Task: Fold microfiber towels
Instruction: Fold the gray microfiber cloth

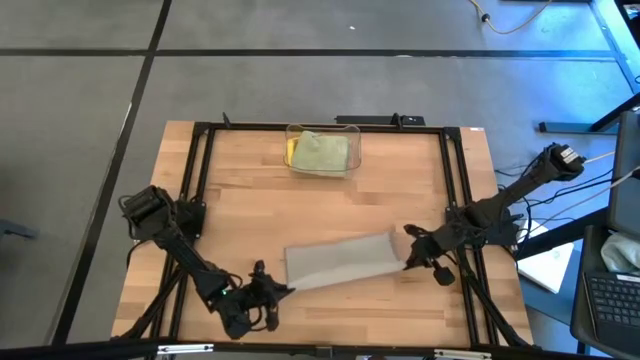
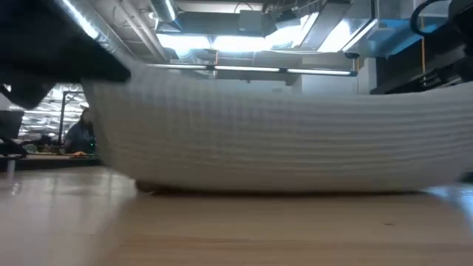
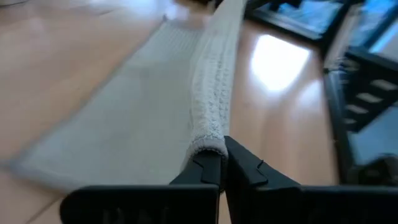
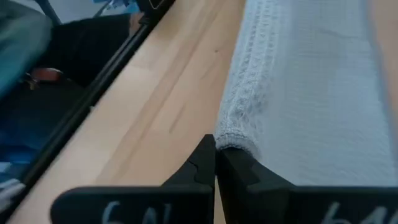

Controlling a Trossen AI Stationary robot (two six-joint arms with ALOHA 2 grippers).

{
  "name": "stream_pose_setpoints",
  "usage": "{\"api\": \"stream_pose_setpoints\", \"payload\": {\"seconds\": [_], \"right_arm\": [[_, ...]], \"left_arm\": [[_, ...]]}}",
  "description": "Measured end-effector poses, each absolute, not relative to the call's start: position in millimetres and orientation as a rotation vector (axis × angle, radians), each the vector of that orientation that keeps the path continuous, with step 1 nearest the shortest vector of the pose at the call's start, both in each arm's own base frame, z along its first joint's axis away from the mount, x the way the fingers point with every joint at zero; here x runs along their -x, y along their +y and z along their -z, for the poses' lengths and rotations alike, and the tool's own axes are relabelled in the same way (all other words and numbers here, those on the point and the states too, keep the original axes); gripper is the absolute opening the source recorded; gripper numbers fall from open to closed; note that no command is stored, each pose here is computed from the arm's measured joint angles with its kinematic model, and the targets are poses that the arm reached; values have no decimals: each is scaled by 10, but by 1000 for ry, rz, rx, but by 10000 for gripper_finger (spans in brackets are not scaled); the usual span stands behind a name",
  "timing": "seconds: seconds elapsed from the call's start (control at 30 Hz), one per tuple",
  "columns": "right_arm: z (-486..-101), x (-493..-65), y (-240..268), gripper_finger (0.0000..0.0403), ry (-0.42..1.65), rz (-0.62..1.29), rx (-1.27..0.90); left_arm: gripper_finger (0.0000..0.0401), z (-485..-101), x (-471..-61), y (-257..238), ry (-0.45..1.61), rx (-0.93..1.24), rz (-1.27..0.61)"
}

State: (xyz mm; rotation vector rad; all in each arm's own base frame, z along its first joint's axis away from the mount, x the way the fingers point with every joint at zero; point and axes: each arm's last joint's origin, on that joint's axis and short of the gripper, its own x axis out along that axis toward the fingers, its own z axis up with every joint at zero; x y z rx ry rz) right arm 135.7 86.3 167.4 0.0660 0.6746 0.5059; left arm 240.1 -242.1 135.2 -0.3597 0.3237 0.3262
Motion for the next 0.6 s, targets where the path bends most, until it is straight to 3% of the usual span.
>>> {"api": "stream_pose_setpoints", "payload": {"seconds": [0.13, 0.33, 0.6], "right_arm": [[-1626, -1325, 951, 7, 692, -483, -24], [-1448, -1310, 1096, 7, 728, -322, 257], [-1493, -1440, 1394, 7, 760, -147, 728]], "left_arm": [[0, -1391, -2391, -2483, 311, 355, -278], [0, -1373, -2390, -2480, 334, 326, -264], [0, -1364, -2413, -2475, 407, 9, -155]]}}
